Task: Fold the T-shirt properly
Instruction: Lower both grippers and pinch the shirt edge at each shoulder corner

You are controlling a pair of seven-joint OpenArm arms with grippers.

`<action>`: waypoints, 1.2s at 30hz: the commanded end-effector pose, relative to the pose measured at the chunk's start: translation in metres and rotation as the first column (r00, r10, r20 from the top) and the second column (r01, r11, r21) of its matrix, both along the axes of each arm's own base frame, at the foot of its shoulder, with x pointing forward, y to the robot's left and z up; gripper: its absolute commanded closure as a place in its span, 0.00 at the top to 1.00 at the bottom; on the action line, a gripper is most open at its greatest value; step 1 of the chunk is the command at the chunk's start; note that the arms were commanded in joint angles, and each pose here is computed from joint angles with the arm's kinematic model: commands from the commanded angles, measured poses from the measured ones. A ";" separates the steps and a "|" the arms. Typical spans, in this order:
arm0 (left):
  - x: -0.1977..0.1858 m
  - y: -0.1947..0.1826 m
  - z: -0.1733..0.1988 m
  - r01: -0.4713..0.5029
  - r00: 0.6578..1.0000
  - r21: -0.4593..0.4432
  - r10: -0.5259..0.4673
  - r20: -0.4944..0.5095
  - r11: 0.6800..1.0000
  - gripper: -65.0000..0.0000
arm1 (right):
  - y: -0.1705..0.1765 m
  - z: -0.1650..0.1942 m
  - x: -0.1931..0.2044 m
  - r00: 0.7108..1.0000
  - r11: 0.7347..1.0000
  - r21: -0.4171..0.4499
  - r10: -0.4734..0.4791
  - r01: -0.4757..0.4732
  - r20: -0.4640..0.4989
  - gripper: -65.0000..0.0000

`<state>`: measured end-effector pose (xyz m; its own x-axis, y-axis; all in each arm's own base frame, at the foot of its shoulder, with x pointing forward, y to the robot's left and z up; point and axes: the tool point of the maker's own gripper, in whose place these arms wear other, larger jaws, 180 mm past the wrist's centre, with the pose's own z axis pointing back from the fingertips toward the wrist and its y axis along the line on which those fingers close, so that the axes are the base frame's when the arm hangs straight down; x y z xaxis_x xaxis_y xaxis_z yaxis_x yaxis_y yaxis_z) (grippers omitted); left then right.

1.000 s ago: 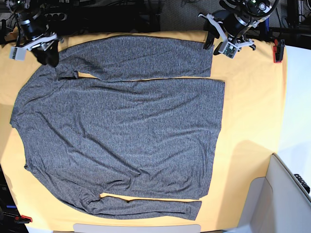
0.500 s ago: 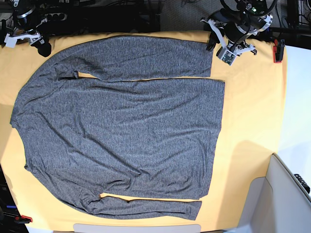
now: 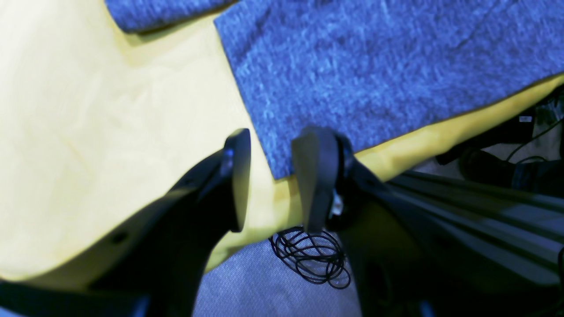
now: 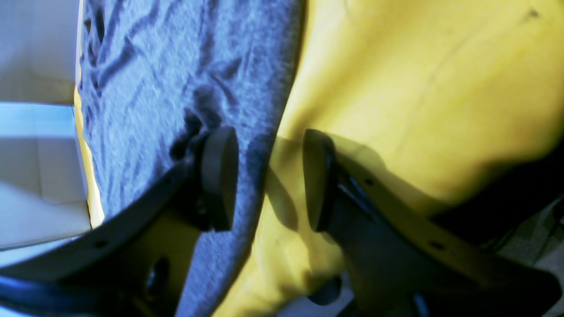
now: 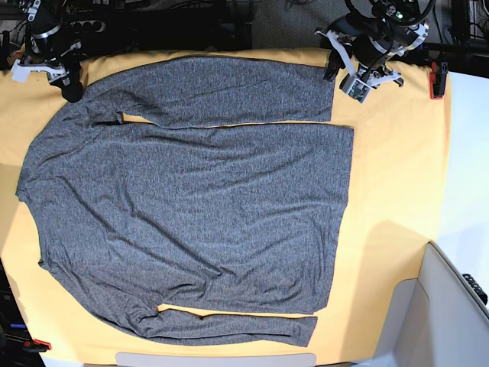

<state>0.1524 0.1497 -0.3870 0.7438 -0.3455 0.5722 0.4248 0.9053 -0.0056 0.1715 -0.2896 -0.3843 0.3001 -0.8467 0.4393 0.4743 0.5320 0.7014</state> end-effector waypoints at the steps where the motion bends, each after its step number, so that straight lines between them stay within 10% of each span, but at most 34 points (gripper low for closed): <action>1: 0.003 -0.001 0.007 0.002 1.000 -0.008 -0.002 0.029 1.000 0.31 | 0.003 -0.001 0.001 1.000 1.000 0.010 0.013 -0.013 -0.020 0.38; 15: 0.006 0.018 0.010 -0.045 0.998 0.021 0.044 0.042 0.999 0.31 | 0.023 -0.002 0.026 0.999 0.998 0.059 0.035 -0.035 -0.003 0.38; 20: 0.018 0.044 0.011 -0.100 0.995 0.100 0.101 0.000 0.990 0.31 | 0.025 -0.006 0.024 0.999 0.997 0.053 0.050 -0.049 -0.020 0.04; 24: 0.029 0.057 0.010 -0.123 0.989 0.156 0.135 -0.066 0.980 0.31 | 0.035 -0.015 0.023 0.993 0.995 0.013 0.099 -0.098 -0.063 0.00; 36: 0.015 0.024 -0.011 -0.102 0.969 -0.069 0.084 -0.231 0.992 0.43 | 0.047 -0.022 0.023 0.987 0.991 0.005 0.136 -0.136 -0.089 0.01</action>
